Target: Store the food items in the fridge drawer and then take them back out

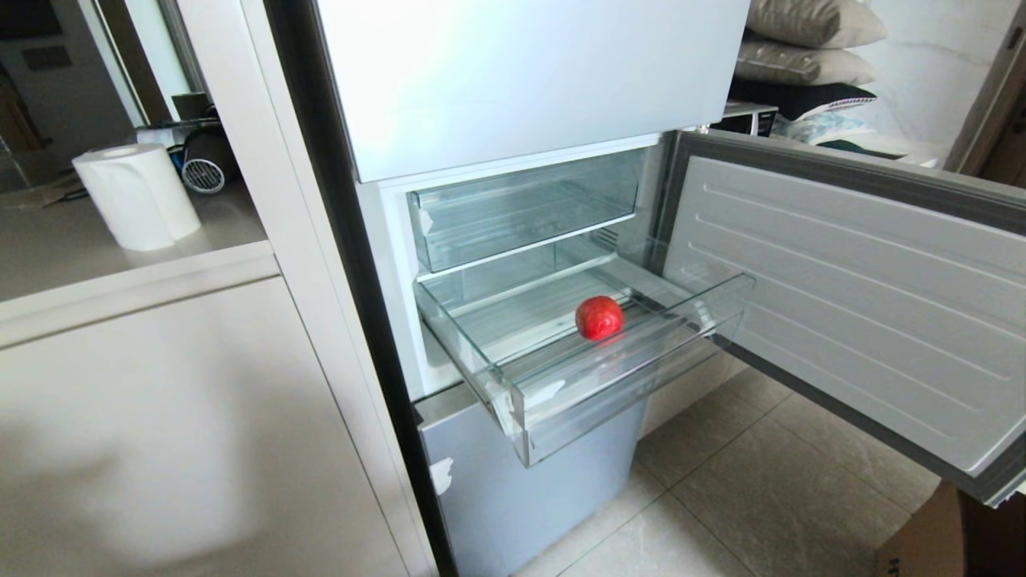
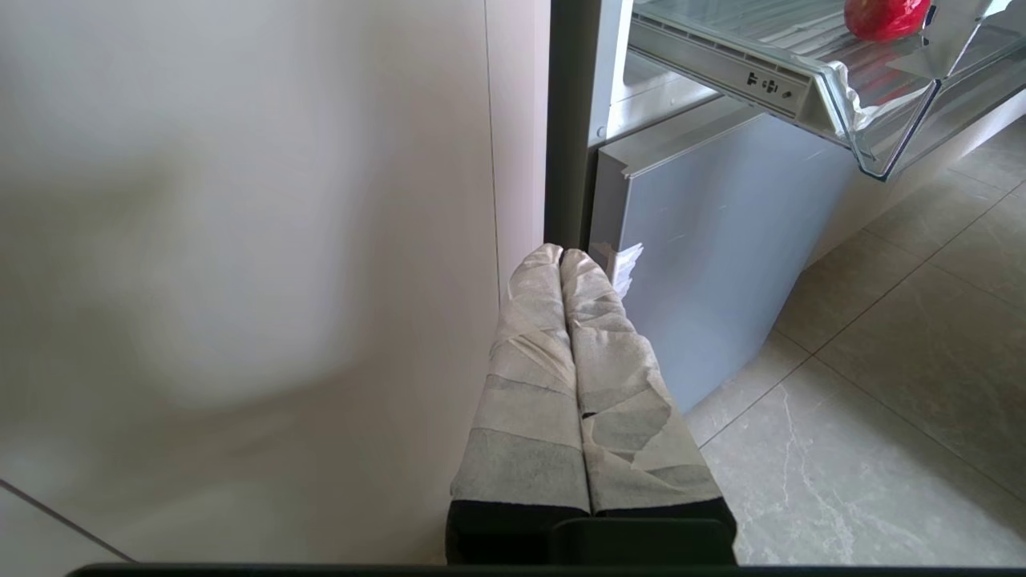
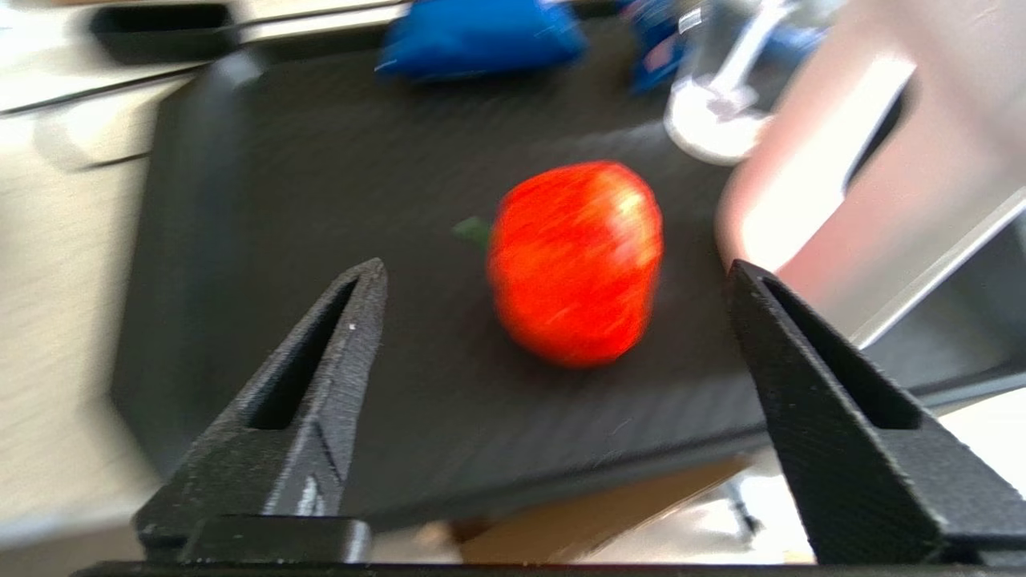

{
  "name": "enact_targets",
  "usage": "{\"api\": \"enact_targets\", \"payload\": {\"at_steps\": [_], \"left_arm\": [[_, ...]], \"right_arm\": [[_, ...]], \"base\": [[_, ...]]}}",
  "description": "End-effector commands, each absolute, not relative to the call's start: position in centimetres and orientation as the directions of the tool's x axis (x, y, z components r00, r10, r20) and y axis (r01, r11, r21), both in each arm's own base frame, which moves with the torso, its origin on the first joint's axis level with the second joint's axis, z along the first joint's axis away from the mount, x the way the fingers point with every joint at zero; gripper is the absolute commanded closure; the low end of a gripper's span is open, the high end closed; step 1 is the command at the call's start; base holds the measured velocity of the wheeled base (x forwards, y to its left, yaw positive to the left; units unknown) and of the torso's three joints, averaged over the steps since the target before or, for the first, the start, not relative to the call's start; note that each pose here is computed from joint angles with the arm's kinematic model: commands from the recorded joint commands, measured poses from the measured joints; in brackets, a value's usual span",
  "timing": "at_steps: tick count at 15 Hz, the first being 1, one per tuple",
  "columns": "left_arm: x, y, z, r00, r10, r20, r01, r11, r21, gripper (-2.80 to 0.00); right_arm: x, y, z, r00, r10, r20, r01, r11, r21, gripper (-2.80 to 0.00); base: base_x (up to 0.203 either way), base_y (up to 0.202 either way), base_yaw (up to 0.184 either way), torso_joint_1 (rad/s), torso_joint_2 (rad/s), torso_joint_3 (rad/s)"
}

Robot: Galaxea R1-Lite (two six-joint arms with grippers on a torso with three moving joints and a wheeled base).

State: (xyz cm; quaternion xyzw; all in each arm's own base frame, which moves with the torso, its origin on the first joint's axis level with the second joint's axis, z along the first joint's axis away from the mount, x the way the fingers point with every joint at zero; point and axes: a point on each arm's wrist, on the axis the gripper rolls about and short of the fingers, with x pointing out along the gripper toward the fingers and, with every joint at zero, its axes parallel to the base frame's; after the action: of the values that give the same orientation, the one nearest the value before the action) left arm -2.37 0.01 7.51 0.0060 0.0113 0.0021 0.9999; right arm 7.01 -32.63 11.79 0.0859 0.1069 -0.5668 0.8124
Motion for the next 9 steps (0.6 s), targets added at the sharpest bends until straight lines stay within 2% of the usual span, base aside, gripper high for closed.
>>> {"api": "enact_targets", "payload": {"at_steps": [1,9], "left_arm": [[-2.4,0.0,7.5,1.000,0.005,-0.025,-0.004,1.000,0.012,0.00],[-2.4,0.0,7.5,1.000,0.005,-0.025,-0.004,1.000,0.012,0.00]], "right_arm": [[7.0,-34.3,10.5,0.311,-0.913,-0.264,0.947,0.321,0.005,-2.80],[7.5,-36.3,9.2,0.321,-0.909,-0.267,0.940,0.340,-0.030,-2.80]], "base": [[0.000,0.000,0.000,0.000,0.00,0.000],[0.000,0.000,0.000,0.000,0.00,0.000]]}}
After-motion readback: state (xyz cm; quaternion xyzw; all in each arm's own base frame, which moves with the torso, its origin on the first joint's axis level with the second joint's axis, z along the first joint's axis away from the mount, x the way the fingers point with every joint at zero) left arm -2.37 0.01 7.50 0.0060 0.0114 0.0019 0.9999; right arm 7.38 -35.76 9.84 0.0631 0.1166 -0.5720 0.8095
